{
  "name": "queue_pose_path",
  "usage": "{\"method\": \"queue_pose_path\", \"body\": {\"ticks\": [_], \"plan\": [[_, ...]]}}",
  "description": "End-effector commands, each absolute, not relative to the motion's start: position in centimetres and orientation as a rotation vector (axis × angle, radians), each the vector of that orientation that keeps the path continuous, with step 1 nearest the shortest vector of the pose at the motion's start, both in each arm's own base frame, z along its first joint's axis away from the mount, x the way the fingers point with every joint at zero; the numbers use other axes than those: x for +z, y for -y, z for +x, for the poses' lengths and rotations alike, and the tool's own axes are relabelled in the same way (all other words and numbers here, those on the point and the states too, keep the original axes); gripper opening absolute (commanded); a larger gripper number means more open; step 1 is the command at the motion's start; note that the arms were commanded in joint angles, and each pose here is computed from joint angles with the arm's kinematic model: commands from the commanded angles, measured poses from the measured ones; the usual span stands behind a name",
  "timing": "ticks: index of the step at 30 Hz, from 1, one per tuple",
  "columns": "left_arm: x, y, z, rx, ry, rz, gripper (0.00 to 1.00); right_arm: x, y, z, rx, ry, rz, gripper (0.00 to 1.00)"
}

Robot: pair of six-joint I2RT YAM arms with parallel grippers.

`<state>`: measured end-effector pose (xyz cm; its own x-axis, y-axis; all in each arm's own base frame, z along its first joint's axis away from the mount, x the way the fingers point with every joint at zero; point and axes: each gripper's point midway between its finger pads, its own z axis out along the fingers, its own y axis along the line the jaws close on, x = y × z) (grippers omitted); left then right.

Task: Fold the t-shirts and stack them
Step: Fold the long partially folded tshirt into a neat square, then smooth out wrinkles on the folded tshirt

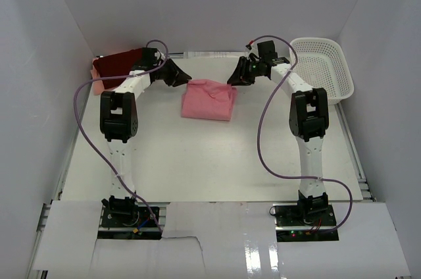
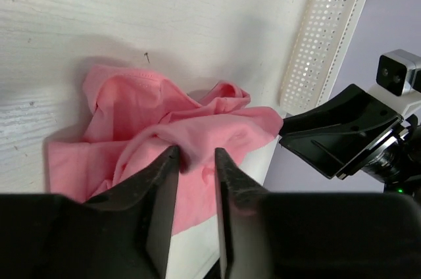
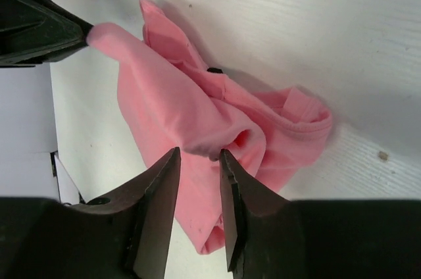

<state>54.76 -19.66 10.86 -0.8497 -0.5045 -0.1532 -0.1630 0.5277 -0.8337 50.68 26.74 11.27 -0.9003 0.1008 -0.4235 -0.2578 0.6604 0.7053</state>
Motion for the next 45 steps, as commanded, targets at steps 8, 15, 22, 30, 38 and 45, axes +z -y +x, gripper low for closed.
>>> {"method": "queue_pose_path", "body": {"ticks": [8,15,22,30,38,45], "plan": [[17.5,18.0,57.9,-1.164,-2.172,-0.43,0.78,16.4,-26.9,52.3,1.124,-2.228,-0.184,0.43],[22.0,17.3,57.4,-1.063,-2.089,-0.322,0.76,19.1,-28.2,50.4,1.089,-2.142,-0.285,0.44],[21.1,19.7,55.7,-1.182,-2.078,-0.16,0.65,18.1,-32.6,49.3,1.252,-2.17,-0.359,0.26],[18.0,23.0,55.7,-1.479,-2.036,-0.047,0.0,14.5,-34.4,51.6,1.329,-2.195,-0.294,0.08],[13.3,27.6,55.1,-1.602,-2.103,0.064,0.0,9.8,-34.9,51.6,1.428,-2.232,-0.22,0.08],[9.1,27.6,54.8,-1.555,-2.165,0.034,0.0,6.5,-31.8,53.1,1.271,-2.273,-0.136,0.08]]}}
